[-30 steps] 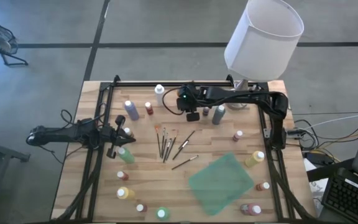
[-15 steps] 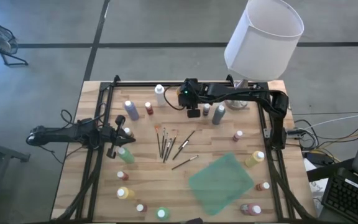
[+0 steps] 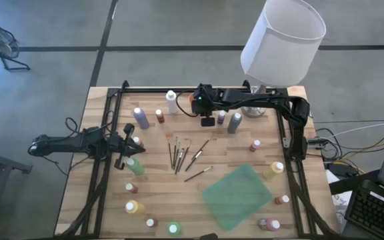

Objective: Pick & Place Paint Supplies
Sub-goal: Adjust the yellow cup

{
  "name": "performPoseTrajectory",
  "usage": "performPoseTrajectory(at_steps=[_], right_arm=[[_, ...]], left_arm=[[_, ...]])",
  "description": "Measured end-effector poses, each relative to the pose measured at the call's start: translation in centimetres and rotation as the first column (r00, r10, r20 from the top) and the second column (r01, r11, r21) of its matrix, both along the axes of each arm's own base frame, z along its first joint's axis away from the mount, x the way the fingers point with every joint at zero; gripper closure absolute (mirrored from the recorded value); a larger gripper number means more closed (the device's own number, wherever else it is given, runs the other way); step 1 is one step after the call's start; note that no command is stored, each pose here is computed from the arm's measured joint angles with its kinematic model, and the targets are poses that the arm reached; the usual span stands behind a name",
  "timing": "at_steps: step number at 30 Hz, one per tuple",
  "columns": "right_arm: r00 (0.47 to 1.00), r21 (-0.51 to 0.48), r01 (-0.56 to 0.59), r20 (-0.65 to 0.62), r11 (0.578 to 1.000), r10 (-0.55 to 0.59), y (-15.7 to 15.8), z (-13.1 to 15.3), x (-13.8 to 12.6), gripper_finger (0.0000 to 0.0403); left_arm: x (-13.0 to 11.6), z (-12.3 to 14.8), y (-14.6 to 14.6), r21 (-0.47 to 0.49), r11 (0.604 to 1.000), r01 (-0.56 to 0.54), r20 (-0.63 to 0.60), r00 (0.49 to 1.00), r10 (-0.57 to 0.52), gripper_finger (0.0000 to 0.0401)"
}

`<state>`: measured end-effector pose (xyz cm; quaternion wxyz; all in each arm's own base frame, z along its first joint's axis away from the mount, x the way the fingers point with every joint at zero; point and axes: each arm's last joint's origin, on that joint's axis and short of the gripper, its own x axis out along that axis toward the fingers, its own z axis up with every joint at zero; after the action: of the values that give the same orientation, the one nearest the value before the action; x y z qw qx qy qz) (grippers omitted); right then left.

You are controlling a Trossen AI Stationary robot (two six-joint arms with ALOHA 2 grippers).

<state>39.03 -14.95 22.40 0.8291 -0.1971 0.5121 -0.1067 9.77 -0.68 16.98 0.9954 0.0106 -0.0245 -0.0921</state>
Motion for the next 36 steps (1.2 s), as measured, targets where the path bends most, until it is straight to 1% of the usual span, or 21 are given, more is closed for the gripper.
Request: performPoseTrajectory(at_steps=[5,15,26,36], right_arm=[[1.000,0.001,0.000,-0.001,1.000,0.000,0.0,0.0,0.0,0.0289],[1.000,0.008,0.022,0.004,1.000,-0.022,-0.4,-0.1,-0.2,0.0262],[1.000,0.013,0.029,0.003,1.000,-0.029,-0.6,-0.4,-0.3,0.0282],[0.999,0.008,0.030,0.013,1.000,-0.030,-0.7,-1.1,-0.5,0.0267]], left_arm=[[0.0,0.0,0.0,0.000,1.000,0.000,0.000,1.000,0.000,0.0387],[0.0,0.0,0.0,0.000,1.000,0.000,0.000,1.000,0.000,0.0387],[0.0,0.0,0.0,0.000,1.000,0.000,0.000,1.000,0.000,0.0387],[0.0,0.0,0.0,0.000,1.000,0.000,0.000,1.000,0.000,0.0387]])
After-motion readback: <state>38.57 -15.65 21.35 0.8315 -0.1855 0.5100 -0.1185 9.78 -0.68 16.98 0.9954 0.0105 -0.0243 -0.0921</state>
